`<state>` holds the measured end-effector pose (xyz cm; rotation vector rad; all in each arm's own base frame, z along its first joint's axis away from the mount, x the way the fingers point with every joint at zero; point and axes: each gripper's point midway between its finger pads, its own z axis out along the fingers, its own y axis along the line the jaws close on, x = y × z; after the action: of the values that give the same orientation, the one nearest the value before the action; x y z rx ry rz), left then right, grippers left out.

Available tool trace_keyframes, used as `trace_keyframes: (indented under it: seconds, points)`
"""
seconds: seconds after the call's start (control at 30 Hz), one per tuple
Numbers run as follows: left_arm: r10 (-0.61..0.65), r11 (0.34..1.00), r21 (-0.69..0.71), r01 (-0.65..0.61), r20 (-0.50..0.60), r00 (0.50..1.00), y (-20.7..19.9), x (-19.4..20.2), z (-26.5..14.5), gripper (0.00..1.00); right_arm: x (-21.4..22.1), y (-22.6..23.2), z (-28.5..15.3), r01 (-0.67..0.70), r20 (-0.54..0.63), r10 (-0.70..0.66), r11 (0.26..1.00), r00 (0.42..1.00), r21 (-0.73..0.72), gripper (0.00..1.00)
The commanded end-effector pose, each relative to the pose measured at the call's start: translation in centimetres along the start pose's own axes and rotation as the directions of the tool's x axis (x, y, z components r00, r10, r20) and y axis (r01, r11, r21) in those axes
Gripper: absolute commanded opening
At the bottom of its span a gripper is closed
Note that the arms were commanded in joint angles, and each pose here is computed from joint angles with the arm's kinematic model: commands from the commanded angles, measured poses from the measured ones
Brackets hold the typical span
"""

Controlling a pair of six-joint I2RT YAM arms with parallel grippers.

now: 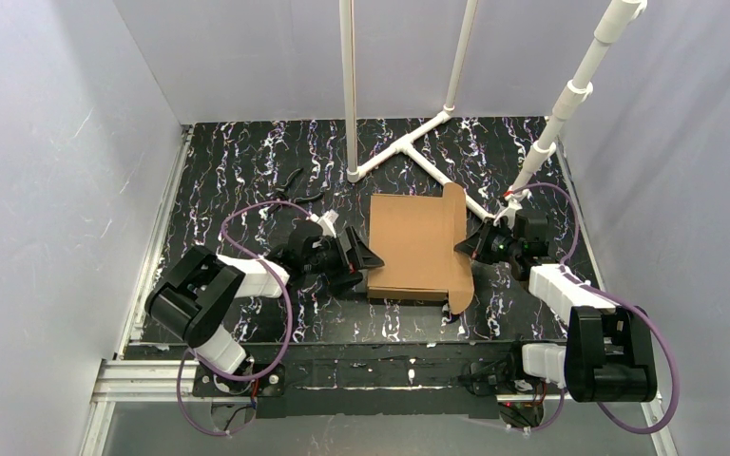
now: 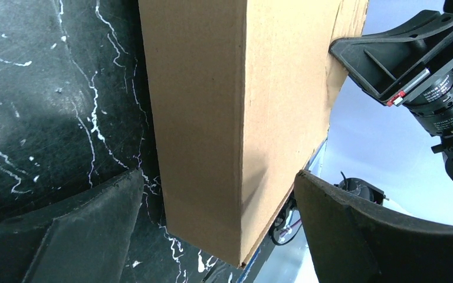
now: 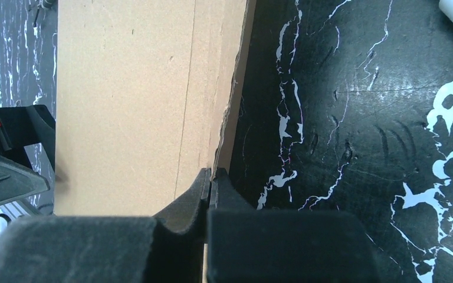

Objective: Fold the paper box

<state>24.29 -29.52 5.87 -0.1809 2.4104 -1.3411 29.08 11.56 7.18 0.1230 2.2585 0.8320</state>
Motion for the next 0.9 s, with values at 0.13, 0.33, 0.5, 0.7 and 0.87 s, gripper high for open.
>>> trace_keyframes:
  seconds: [0.13,0.33,0.5,0.7,0.87]
  points:
    - [0.01,0.999,0.043,-0.01,0.009,1.0,-1.8,-0.4,1.1,0.98,2.8,-6.2,-0.8,-0.02,-0.068,0.04,0.962,0.997,0.271,0.01]
    - [0.011,0.998,0.058,-0.012,0.022,1.0,-2.3,-0.7,1.0,0.98,2.8,-7.1,-0.9,-0.056,-0.067,0.078,0.955,0.995,0.29,0.01]
    - [0.013,0.997,0.077,-0.013,0.009,1.0,-3.0,-0.5,1.6,0.98,2.7,-6.8,-0.9,-0.052,-0.059,0.071,0.96,0.996,0.276,0.01]
    - [0.003,0.993,0.115,-0.003,-0.002,1.0,-4.4,-0.2,2.3,0.95,2.8,-6.6,-0.9,-0.053,-0.061,0.071,0.963,0.996,0.263,0.01]
    - [-0.017,0.99,0.143,0.017,0.0,1.0,-5.3,-0.3,2.6,0.85,2.4,-5.7,-0.8,-0.042,-0.046,0.053,0.976,0.998,0.213,0.01]
